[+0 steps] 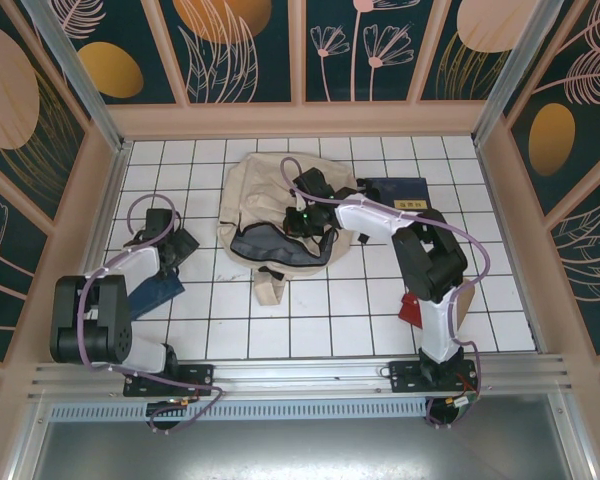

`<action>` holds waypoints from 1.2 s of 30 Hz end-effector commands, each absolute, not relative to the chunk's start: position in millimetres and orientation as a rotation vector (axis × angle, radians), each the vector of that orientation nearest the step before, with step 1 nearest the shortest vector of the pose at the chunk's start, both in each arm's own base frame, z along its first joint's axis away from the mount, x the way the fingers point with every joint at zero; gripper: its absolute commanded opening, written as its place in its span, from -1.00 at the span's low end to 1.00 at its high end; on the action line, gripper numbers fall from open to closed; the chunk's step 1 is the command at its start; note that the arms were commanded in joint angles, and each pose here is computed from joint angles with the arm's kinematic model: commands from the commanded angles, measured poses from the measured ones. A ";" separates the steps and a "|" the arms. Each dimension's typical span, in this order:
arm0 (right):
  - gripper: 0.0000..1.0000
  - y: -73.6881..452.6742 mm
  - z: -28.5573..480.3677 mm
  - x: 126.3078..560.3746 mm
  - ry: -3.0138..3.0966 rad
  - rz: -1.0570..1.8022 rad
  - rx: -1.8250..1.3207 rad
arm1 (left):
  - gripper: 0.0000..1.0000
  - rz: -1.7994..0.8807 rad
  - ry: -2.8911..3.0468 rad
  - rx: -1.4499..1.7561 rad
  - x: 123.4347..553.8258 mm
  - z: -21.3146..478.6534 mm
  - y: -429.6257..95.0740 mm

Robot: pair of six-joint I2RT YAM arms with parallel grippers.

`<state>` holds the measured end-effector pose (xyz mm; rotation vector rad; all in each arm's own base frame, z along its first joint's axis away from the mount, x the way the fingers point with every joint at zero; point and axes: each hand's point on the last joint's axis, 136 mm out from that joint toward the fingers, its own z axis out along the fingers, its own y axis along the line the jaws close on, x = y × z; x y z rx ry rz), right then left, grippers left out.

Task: Pack the student bag
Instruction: Rotate the book at the middle-left of the table.

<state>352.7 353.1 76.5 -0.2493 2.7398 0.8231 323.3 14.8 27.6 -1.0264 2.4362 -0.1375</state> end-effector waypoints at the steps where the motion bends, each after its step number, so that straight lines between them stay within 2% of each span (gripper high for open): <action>1: -1.00 337.0 101.9 363.3 2.684 0.763 -0.220 | 0.79 -0.419 2.591 -0.938 313.9 10.8 -47.2; 8: -1.00 318.3 99.9 359.9 2.700 0.701 -0.213 | 0.78 -0.525 2.655 -0.839 292.5 15.6 -85.7; 13: -1.00 279.6 68.9 336.5 2.797 0.505 -0.250 | 0.81 -0.415 2.695 -0.804 265.2 17.7 -71.4; 16: -1.00 248.3 56.1 338.7 2.826 0.359 -0.171 | 0.84 -0.351 2.706 -0.808 253.9 18.4 -62.7; 20: -0.98 254.8 75.4 348.5 2.777 0.402 -0.162 | 0.86 -0.342 2.666 -0.807 257.7 30.4 -59.4; 23: -0.61 282.8 116.7 359.0 2.676 0.496 -0.213 | 0.91 -0.345 2.598 -0.807 269.8 55.1 -56.7; 27: -0.14 321.1 160.3 367.6 2.552 0.567 -0.283 | 0.97 -0.200 2.520 -0.883 267.9 72.6 -27.4; 32: -0.08 371.9 159.6 358.9 2.541 0.642 -0.387 | 0.97 -0.105 2.427 -1.053 255.2 61.0 12.8; 36: -0.03 396.2 155.1 352.4 2.543 0.658 -0.437 | 0.97 -0.092 2.465 -1.020 271.6 46.3 12.1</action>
